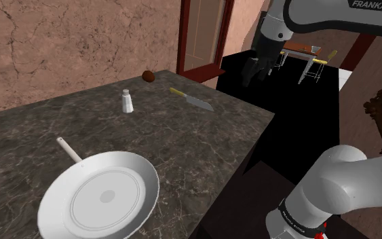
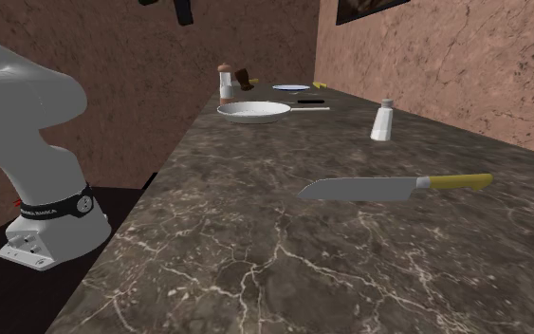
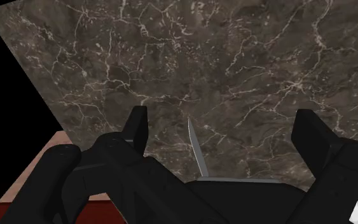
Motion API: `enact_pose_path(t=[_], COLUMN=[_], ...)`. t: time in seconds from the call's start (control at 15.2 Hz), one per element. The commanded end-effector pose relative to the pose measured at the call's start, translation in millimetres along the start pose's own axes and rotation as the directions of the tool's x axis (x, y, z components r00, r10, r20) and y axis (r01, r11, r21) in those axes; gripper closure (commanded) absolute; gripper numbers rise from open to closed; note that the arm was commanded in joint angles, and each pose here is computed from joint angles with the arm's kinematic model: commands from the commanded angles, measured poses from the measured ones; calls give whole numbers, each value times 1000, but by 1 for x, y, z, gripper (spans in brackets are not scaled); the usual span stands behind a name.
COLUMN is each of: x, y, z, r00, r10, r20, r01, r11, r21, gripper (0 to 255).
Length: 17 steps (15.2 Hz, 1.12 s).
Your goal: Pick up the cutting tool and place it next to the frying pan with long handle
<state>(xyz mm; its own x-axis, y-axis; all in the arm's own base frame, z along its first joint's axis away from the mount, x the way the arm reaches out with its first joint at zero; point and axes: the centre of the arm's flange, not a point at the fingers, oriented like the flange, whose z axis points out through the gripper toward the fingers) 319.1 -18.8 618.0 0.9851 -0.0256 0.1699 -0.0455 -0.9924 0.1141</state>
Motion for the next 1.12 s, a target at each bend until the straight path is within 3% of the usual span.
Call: enact_pose_path(t=[0.0, 1.06], x=[0, 191], y=[0, 17], z=[0, 127], r00=[1000, 982], r10=[0, -137], r20=[0, 131], r01=[0, 127], r11=[1000, 988], r21=[0, 86], gripper=[0, 0])
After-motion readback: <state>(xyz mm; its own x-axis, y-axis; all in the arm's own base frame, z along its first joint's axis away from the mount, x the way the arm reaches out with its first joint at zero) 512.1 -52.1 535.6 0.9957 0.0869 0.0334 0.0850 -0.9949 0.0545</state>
